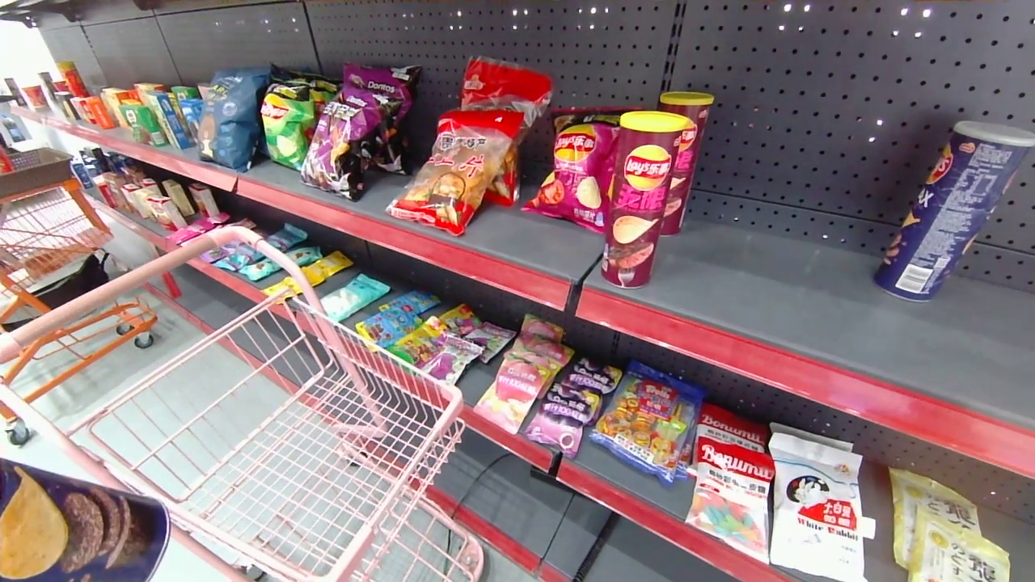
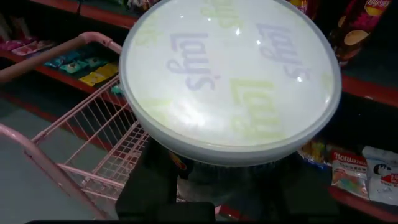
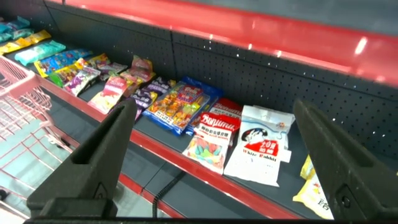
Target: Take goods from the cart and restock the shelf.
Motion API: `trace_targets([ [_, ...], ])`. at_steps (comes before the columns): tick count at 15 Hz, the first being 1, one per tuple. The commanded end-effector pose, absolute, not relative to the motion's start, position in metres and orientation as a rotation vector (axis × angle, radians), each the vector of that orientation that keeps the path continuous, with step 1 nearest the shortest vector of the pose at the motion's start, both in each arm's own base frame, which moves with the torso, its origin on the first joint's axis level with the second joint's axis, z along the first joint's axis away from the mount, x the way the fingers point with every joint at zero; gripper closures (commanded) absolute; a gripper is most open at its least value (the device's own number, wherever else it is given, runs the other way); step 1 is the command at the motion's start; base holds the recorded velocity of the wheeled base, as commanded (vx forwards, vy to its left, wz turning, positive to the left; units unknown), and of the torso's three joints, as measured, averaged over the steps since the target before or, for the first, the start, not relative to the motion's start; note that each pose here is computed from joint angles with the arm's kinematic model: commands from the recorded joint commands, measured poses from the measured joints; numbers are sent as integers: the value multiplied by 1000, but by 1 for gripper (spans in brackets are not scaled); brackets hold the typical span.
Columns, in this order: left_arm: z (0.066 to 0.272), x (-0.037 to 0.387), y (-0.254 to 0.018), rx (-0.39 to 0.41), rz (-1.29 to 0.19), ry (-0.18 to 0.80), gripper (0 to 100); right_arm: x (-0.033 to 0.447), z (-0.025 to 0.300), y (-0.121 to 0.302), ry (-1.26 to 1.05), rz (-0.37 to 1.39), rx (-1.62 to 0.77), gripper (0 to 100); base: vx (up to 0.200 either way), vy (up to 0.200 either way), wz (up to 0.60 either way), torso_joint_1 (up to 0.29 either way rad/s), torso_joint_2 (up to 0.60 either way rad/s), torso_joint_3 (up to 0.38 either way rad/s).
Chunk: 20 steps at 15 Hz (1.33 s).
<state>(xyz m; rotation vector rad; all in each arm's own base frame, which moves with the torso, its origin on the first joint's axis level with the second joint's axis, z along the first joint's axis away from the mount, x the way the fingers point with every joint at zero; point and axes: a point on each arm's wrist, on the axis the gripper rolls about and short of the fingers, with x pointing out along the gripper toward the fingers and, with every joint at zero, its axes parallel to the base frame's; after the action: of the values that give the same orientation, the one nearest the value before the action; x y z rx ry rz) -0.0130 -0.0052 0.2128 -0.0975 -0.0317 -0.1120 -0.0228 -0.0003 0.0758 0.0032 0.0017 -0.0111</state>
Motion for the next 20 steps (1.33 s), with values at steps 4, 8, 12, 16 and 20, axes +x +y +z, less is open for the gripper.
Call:
trace_targets([
  [4,211,-18,-6,-86,-112,-54,100,-23,76,0,2,-12,5,0,0,0,0,221,-544,-310],
  [8,209,-20,-6,-80,-112,-59,100,-23,76,0,2,-11,5,0,0,0,0,176,-411,-239],
  [12,206,-23,-6,-78,-112,-67,100,-23,76,0,0,-12,6,0,0,0,-450,79,-190,-110],
  [16,204,-26,-6,-63,-112,-72,100,-23,76,0,1,-12,6,0,0,0,-600,11,-5,-7],
  [20,201,-26,-6,1,-111,-57,100,-23,76,0,1,-12,6,0,0,0,-600,1,2,1],
])
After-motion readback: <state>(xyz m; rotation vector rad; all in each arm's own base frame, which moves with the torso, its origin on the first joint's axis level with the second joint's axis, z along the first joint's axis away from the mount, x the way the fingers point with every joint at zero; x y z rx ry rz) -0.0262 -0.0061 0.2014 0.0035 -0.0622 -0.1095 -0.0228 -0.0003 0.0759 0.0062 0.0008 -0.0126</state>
